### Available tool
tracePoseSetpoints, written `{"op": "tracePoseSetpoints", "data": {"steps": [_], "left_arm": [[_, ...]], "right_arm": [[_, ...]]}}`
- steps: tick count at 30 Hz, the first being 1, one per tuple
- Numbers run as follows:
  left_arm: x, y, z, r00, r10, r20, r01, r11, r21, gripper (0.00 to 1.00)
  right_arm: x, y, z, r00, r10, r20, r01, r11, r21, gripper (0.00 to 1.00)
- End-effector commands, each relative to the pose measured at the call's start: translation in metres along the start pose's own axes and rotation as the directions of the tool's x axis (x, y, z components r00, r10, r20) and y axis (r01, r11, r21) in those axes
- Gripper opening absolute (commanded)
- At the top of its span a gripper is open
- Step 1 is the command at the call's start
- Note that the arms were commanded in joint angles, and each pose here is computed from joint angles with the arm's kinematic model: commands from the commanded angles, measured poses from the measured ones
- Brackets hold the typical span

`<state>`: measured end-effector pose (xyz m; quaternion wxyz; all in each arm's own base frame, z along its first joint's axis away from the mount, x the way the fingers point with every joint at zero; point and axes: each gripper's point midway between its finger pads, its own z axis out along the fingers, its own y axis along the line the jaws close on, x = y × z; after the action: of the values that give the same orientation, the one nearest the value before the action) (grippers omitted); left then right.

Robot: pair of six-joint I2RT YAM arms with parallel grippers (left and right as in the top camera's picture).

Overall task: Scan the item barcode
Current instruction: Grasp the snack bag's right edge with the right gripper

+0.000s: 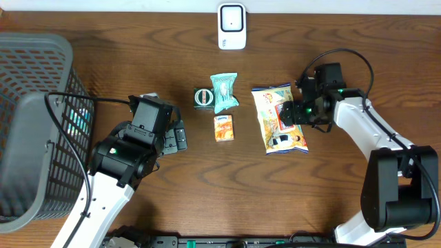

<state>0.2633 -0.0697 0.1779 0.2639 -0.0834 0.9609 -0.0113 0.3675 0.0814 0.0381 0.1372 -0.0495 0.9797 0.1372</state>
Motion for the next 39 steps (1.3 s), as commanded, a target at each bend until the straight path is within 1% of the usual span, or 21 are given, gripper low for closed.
{"op": "tracePoseSetpoints", "data": {"steps": [1, 4, 8, 13, 19, 23, 25, 31, 34, 37, 39], "left_arm": [[-0.002, 0.003, 0.000, 1.000, -0.001, 0.007, 0.001, 1.000, -0.017, 0.98], [-0.002, 0.003, 0.000, 1.000, -0.001, 0.007, 0.001, 1.000, -0.017, 0.98], [-0.002, 0.003, 0.000, 1.000, -0.001, 0.007, 0.001, 1.000, -0.017, 0.98], [-0.002, 0.003, 0.000, 1.000, -0.001, 0.007, 0.001, 1.000, -0.017, 0.98], [-0.002, 0.003, 0.000, 1.000, -0.001, 0.007, 0.001, 1.000, -0.017, 0.98], [-0.002, 0.003, 0.000, 1.000, -0.001, 0.007, 0.001, 1.000, -0.017, 0.98], [-0.002, 0.003, 0.000, 1.000, -0.001, 0.007, 0.001, 1.000, -0.017, 0.97], [-0.002, 0.003, 0.000, 1.000, -0.001, 0.007, 0.001, 1.000, -0.017, 0.98], [-0.002, 0.003, 0.000, 1.000, -0.001, 0.007, 0.001, 1.000, -0.017, 0.98], [-0.002, 0.003, 0.000, 1.000, -0.001, 0.007, 0.001, 1.000, -0.017, 0.98], [-0.002, 0.003, 0.000, 1.000, -0.001, 0.007, 0.001, 1.000, -0.017, 0.98]], "right_arm": [[0.002, 0.013, 0.002, 1.000, -0.008, -0.003, 0.008, 0.996, -0.084, 0.83], [0.000, 0.019, 0.001, 1.000, -0.015, 0.005, 0.016, 0.992, -0.122, 0.84], [0.000, 0.021, 0.001, 0.999, -0.044, 0.010, 0.045, 0.990, -0.136, 0.85], [0.001, 0.015, 0.002, 1.000, -0.022, 0.001, 0.022, 0.989, -0.149, 0.85], [-0.002, 0.005, -0.004, 0.999, 0.044, 0.012, -0.039, 0.968, -0.247, 0.86], [-0.003, 0.001, -0.008, 0.997, 0.073, 0.022, -0.060, 0.927, -0.371, 0.87], [-0.002, -0.002, -0.008, 0.996, 0.087, 0.019, -0.073, 0.915, -0.397, 0.87], [0.008, -0.009, 0.010, 0.992, 0.119, -0.037, -0.124, 0.896, -0.427, 0.88], [0.014, -0.004, 0.019, 0.990, 0.120, -0.070, -0.139, 0.873, -0.467, 0.88], [0.020, -0.002, 0.027, 0.985, 0.134, -0.104, -0.168, 0.852, -0.496, 0.83], [0.024, -0.001, 0.030, 0.982, 0.141, -0.122, -0.184, 0.842, -0.506, 0.72]]}}
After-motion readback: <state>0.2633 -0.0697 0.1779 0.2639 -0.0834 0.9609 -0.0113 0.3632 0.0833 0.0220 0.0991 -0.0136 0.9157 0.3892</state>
